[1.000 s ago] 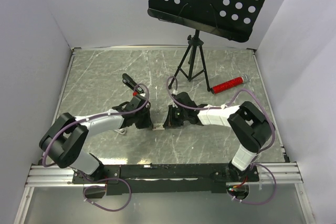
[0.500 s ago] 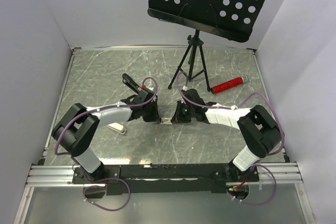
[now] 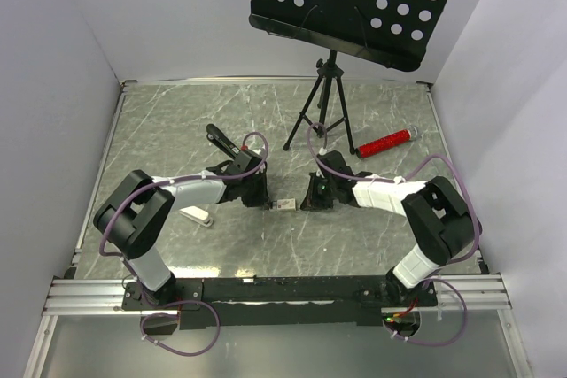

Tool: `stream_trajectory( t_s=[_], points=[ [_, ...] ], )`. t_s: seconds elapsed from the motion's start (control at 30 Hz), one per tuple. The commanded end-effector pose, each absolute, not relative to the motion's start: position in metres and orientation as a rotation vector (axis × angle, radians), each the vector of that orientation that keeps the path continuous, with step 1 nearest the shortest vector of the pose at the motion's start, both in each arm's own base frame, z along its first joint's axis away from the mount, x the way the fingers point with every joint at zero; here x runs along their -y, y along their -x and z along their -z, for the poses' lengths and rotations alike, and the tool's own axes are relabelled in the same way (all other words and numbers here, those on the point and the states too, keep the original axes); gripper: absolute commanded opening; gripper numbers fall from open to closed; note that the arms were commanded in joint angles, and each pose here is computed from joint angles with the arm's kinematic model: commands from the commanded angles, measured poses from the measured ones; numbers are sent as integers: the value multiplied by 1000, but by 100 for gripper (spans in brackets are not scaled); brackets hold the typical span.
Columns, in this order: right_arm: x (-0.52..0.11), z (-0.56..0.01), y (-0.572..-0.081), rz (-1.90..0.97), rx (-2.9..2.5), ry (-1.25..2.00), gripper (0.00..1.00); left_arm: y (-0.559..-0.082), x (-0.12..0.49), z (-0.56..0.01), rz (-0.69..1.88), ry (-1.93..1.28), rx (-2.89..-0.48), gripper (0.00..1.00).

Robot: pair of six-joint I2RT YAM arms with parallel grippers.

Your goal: Load the staples into the stapler

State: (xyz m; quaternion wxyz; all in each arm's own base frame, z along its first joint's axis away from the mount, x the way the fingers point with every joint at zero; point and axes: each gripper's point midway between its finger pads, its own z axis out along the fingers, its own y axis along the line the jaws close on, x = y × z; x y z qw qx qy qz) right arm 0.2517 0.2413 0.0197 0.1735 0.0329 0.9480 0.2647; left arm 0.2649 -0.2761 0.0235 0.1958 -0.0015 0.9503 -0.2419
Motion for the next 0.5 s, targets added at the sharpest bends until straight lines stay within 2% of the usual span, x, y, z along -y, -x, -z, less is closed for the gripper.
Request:
stream_trajectory(
  t_s=[0.0,0.2,0.4,0.47],
  points=[
    [-230,-23,-251,-718,-2683,-69,0,-274,277,-27,655,-8,-2644,1],
    [-232,-30,-254,-769,-2656,-50,0,-274,276,-29,651,-8,-2646,1],
    [-245,-45,-253,-902,-2583,-68,15,-275,277,-33,644,-9,-2647,1],
    [-252,-54,-257,-963,-2525,-58,23,-276,277,-33,635,-8,-2648,1]
  ],
)
